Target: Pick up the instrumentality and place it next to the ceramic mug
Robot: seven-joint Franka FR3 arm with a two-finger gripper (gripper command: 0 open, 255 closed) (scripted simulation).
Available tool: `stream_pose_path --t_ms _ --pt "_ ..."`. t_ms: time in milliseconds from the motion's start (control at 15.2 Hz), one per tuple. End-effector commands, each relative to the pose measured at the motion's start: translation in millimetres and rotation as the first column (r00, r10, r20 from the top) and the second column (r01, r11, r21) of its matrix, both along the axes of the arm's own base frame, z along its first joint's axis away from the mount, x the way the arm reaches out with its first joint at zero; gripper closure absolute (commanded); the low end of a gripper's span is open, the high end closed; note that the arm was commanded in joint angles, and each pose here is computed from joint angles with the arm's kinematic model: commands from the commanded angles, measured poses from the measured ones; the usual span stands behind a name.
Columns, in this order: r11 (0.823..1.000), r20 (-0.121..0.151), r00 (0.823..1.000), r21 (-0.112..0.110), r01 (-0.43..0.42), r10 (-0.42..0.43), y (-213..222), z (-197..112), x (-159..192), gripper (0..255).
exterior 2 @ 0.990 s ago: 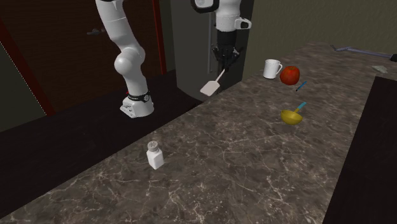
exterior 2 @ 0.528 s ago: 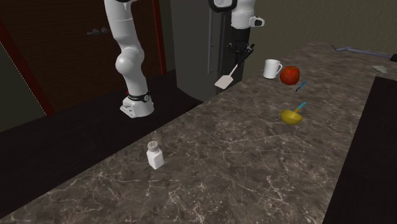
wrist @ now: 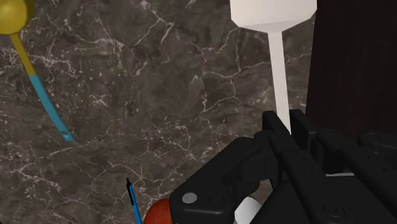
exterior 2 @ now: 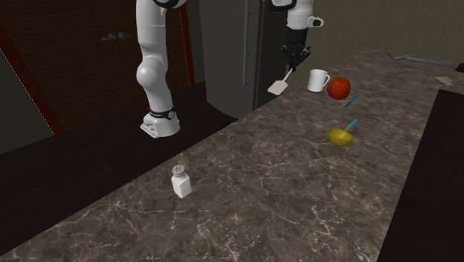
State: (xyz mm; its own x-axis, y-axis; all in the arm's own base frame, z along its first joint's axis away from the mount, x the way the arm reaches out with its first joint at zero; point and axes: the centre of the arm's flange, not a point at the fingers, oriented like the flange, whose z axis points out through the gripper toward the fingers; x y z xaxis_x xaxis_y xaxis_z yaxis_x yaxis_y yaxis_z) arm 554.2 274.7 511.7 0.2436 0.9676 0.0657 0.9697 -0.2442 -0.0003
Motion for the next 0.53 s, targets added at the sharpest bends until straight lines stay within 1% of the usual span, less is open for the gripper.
stream_pose_path --t_ms 0,264,462 --pt "1.000 0.000 1.000 0.001 0.001 -0.001 24.2 0.3 8.1 255" --pt "1.000 0.000 1.000 0.001 0.001 -0.001 76.9 0.3 22.9 255" --pt "1.000 0.000 1.000 0.001 0.001 -0.001 76.9 -15.5 22.8 255"
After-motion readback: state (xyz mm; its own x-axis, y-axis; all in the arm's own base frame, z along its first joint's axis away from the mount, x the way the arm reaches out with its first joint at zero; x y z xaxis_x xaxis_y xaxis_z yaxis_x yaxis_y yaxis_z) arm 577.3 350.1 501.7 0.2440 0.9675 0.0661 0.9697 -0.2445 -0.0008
